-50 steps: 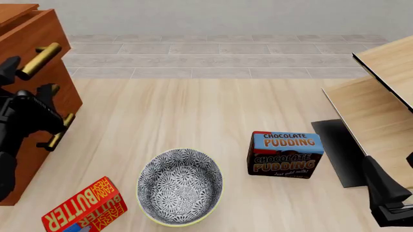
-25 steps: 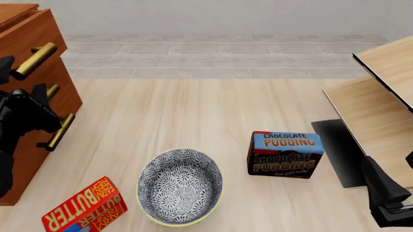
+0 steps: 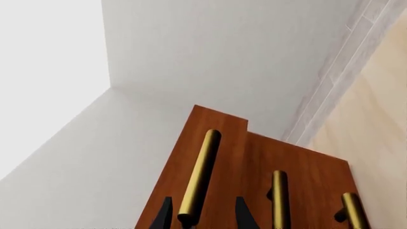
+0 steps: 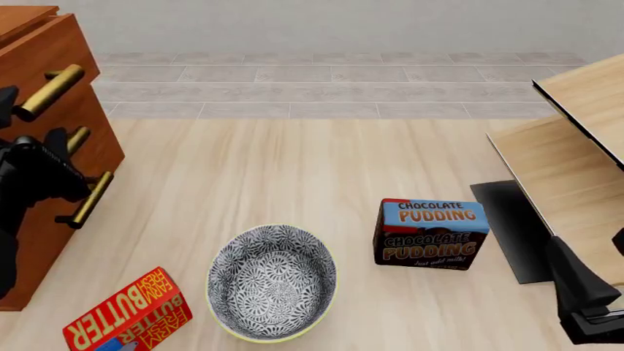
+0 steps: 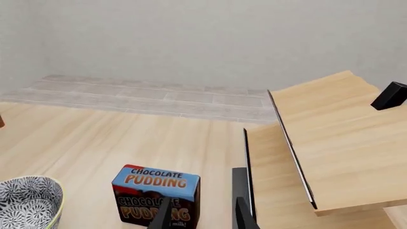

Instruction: Close the top drawer of the cabinet.

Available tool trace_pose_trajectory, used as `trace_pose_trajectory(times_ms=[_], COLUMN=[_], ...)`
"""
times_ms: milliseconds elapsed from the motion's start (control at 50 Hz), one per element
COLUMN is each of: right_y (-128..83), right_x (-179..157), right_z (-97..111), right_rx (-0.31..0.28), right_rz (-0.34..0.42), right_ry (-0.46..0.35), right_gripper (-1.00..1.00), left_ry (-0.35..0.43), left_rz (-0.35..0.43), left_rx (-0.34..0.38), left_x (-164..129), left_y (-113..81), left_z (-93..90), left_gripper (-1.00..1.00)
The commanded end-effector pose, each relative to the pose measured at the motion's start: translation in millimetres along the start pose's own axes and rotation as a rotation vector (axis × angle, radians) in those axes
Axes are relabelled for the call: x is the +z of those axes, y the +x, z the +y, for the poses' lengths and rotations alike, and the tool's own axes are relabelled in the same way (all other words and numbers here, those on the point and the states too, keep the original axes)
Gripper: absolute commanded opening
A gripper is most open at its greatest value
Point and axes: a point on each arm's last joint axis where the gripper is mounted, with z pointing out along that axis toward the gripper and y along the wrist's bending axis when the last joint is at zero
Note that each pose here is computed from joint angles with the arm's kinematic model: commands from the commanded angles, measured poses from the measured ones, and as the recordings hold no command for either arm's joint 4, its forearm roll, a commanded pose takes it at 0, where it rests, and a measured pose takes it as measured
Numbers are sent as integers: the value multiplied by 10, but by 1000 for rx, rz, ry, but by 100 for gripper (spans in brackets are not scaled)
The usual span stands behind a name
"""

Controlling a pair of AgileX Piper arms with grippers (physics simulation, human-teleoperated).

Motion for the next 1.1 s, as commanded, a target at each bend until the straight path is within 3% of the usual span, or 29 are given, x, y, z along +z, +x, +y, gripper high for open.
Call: trace_pose_trajectory(times_ms=[20, 1100], right_y=[3, 2], right_x=[0, 0], right_z=[2, 3], right_rx=[-1, -4], right_rz=[3, 2], right_ry=[-4, -5], right_gripper=[100, 100], left_ry=[-20, -41], left_rz=[51, 101], left_rx=[4, 8], left_x=[-22, -31], left_y=[102, 220], left_z=[37, 89], left_gripper=[100, 100])
